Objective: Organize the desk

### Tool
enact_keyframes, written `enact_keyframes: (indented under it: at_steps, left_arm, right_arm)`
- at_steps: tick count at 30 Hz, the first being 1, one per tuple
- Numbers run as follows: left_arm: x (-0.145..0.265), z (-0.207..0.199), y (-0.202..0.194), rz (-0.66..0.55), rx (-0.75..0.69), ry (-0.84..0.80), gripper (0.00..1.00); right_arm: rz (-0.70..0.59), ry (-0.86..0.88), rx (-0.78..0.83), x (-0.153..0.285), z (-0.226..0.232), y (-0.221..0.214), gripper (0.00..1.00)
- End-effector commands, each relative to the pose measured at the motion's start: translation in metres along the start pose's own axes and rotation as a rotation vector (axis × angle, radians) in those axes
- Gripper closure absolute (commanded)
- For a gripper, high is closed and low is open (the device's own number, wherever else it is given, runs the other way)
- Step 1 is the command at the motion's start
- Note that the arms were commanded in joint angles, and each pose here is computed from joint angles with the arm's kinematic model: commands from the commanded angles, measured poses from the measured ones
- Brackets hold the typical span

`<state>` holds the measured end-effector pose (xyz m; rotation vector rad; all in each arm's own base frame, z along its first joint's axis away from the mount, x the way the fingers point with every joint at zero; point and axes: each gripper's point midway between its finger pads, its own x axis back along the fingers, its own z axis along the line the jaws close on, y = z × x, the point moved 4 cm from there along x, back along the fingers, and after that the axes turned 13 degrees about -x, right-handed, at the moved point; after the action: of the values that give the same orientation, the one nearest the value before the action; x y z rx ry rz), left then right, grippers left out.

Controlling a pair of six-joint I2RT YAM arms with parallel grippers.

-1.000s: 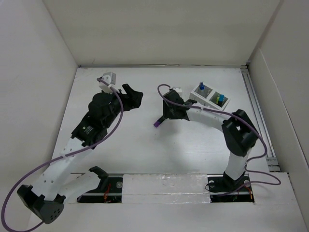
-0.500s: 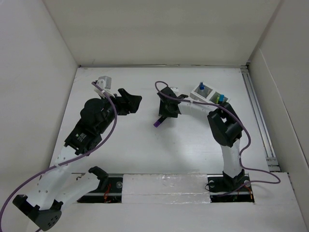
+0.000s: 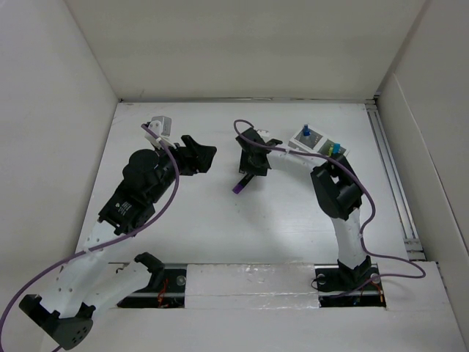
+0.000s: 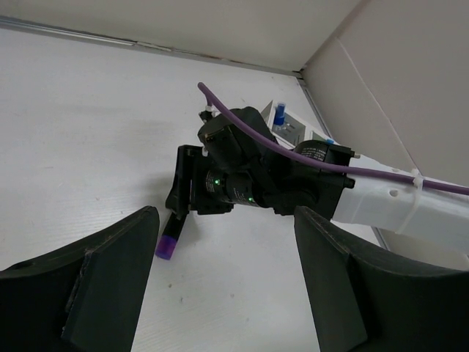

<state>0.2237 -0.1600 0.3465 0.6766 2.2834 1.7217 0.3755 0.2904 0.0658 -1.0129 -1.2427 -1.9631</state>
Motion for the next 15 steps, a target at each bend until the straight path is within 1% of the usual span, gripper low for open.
enact_keyframes:
  at_steps: [1,2,3,5,7,10,11,12,13,15]
  left_arm:
    - [0.001,-0.003,0.007,-0.036,-0.013,-0.018,0.29]
    - [0.000,-0.003,0.007,-0.034,-0.011,-0.017,0.29]
    - [0.001,-0.003,0.008,-0.036,-0.012,-0.016,0.29]
    - [0.002,-0.004,0.010,-0.039,-0.014,-0.016,0.29]
    - [0.002,-0.004,0.012,-0.043,-0.013,-0.014,0.29]
    - [0.004,-0.004,0.012,-0.045,-0.009,-0.014,0.29]
    - [0.004,-0.004,0.011,-0.043,-0.007,-0.014,0.29]
    - [0.004,-0.004,0.010,-0.042,-0.004,-0.017,0.29]
    - [0.006,-0.004,0.010,-0.046,-0.001,-0.020,0.29]
    - [0.006,-0.004,0.010,-0.046,-0.001,-0.020,0.29]
  right_arm:
    - [0.008,-0.016,0.032,0.001,0.002,-0.010,0.42]
    - [0.002,-0.009,0.038,0.004,0.002,-0.008,0.37]
    - [-0.002,-0.017,0.043,0.004,-0.001,-0.008,0.35]
    - [-0.020,-0.043,0.044,0.009,-0.006,-0.005,0.32]
    - [-0.025,-0.055,0.043,0.011,-0.010,-0.005,0.32]
    - [-0.017,-0.053,0.030,0.016,-0.013,-0.007,0.37]
    - [-0.011,-0.052,0.019,0.017,-0.014,-0.009,0.41]
    - [-0.001,-0.050,0.022,0.019,-0.012,-0.014,0.43]
    - [0.015,-0.048,0.015,0.017,-0.014,-0.019,0.50]
    - [0.026,-0.033,0.018,0.018,-0.011,-0.024,0.55]
